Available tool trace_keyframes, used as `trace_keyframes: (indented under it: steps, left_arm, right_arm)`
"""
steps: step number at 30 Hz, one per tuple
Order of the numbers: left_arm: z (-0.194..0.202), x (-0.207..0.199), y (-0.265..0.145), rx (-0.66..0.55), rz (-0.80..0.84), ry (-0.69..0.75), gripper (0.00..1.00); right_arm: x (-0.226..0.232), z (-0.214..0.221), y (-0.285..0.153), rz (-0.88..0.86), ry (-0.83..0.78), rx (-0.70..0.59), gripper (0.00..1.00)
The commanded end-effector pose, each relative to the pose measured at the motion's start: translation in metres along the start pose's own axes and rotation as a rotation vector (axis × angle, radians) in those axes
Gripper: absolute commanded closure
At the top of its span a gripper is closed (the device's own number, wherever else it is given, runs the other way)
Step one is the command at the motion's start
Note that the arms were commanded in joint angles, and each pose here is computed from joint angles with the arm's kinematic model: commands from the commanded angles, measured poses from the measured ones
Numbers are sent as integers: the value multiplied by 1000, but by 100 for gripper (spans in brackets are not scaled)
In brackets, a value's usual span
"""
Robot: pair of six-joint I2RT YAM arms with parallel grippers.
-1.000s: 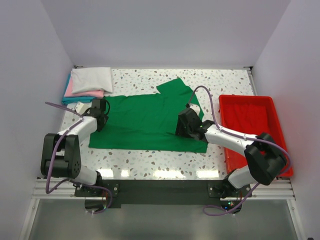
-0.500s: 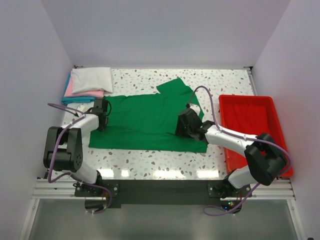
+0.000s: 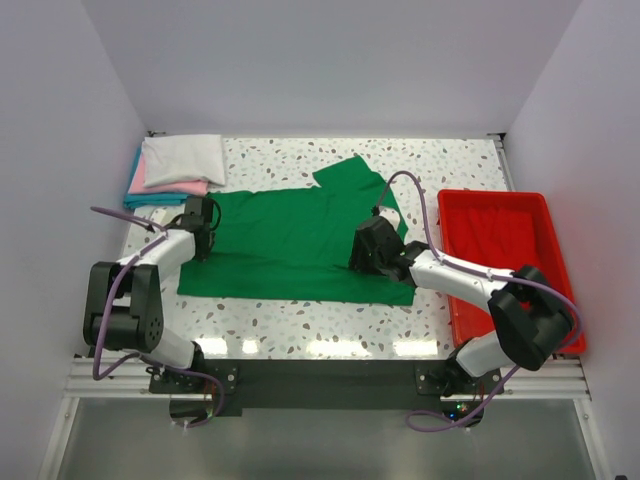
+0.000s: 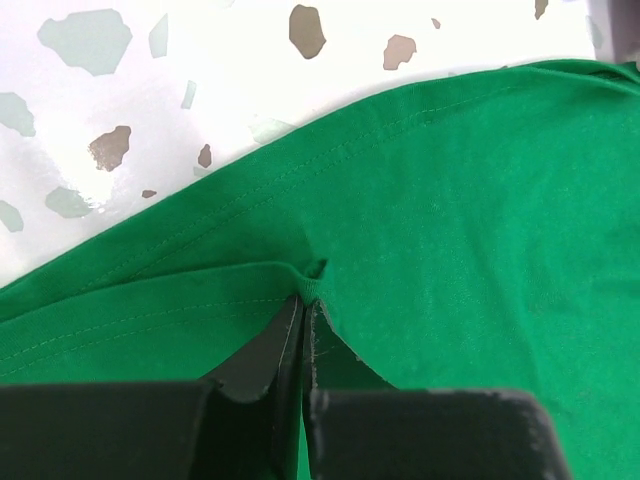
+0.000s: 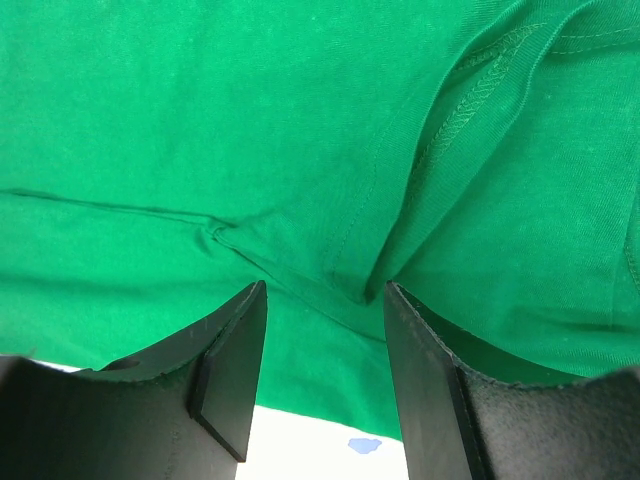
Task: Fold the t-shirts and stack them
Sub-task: Fold the tshirt
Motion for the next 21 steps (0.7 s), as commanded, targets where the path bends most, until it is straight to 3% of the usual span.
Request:
trace_keyframes:
  steps: [1, 21]
  left_arm:
    - [-13, -7, -8, -53, 27, -27, 97]
    - [-13, -7, -10, -50, 38, -25, 100]
  right_arm:
    - [1, -11, -1, 18, 32, -68, 46]
    - [-4, -5, 10, 54, 88, -76, 46]
Point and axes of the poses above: each gripper's point midway between its finger pads, its own y axis out along the fingers, its own x axis along the line the jaws close on, z = x × y, the point moved 5 cm from there along -y, back along the fingers, and after that the axes turned 8 degrees about -y, right-handed, at the moved point
